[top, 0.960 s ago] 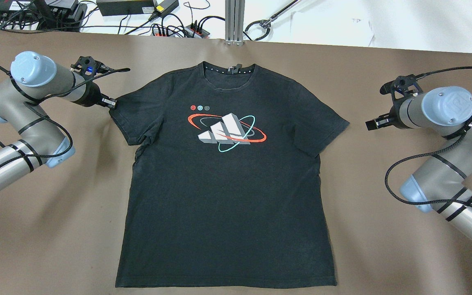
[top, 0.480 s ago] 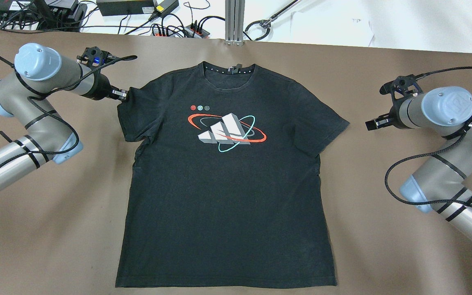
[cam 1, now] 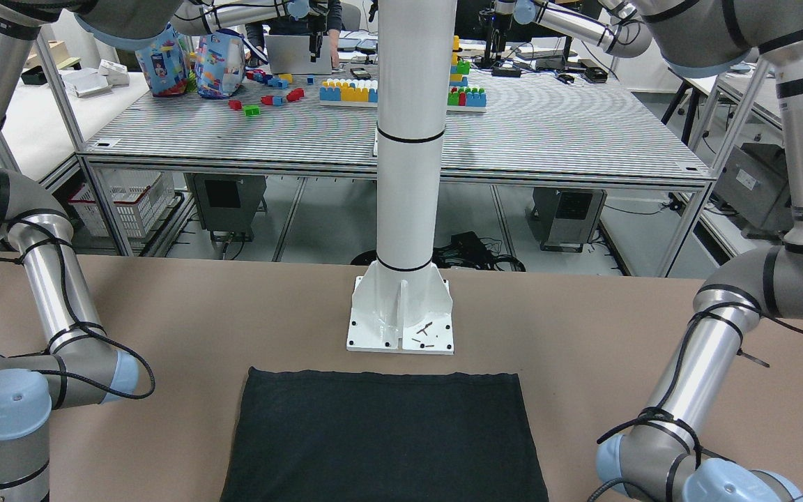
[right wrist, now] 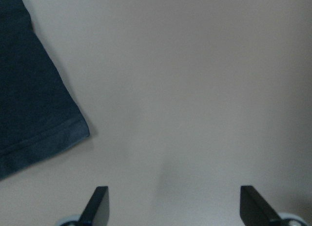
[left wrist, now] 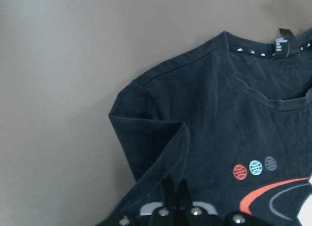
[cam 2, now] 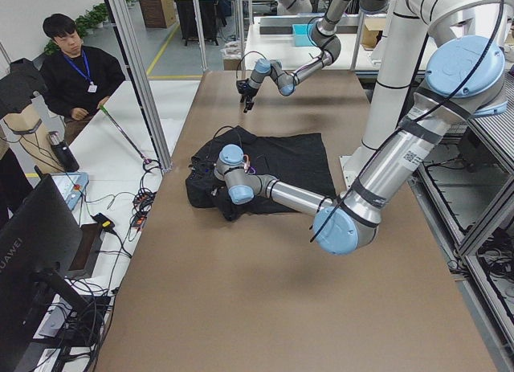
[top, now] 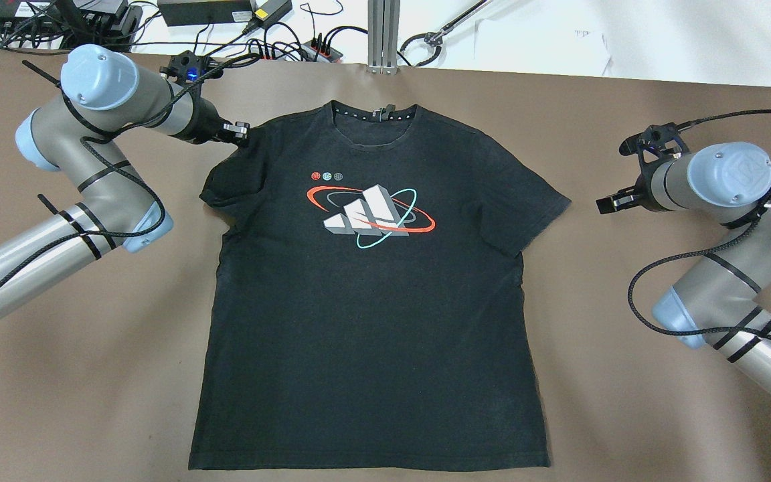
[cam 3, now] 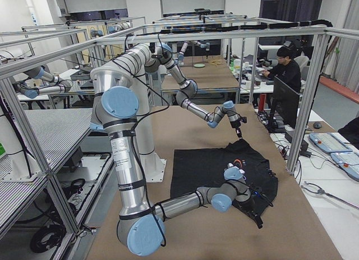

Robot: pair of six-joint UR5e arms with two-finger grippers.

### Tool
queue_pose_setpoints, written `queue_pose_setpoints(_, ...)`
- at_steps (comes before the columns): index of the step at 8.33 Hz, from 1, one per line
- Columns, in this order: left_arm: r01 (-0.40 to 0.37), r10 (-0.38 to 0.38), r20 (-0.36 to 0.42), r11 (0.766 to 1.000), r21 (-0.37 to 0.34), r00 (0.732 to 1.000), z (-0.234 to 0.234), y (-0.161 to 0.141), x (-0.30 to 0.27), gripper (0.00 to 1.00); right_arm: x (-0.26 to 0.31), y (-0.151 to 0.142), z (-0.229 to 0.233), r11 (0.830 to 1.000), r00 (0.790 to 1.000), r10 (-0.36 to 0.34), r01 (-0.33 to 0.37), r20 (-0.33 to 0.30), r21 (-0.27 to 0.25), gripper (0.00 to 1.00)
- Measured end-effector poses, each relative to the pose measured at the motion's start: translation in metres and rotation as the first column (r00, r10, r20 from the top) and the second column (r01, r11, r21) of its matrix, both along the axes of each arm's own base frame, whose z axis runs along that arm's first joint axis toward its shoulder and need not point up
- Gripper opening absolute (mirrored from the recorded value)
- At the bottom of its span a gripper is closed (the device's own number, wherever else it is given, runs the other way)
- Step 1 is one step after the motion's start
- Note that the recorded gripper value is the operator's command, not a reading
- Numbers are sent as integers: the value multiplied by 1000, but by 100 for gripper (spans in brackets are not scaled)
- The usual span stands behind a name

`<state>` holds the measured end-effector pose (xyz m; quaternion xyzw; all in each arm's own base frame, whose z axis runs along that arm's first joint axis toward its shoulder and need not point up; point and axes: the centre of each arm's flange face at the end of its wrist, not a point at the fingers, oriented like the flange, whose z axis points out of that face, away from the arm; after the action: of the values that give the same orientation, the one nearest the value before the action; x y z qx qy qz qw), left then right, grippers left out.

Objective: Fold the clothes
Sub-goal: 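Grasp the sleeve nearest the left gripper and fold it onto the shirt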

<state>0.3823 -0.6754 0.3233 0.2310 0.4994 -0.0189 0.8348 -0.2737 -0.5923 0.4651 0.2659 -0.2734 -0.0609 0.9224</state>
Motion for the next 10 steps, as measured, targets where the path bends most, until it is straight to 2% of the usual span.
queue_pose_setpoints(5,65,-66,-5,997,-27,998,-82,37,107,0,-3,1,1,1000,1000,-5,5,-1,-1,94)
queue_pose_setpoints(7,74,-74,9,997,-36,997,-98,51,135,0,-5,2,2,1000,1000,-9,9,-2,-2,94)
queue_pose_setpoints(10,75,-74,18,997,-37,997,-101,55,145,0,-6,3,1,1000,1000,-11,11,-2,-2,94)
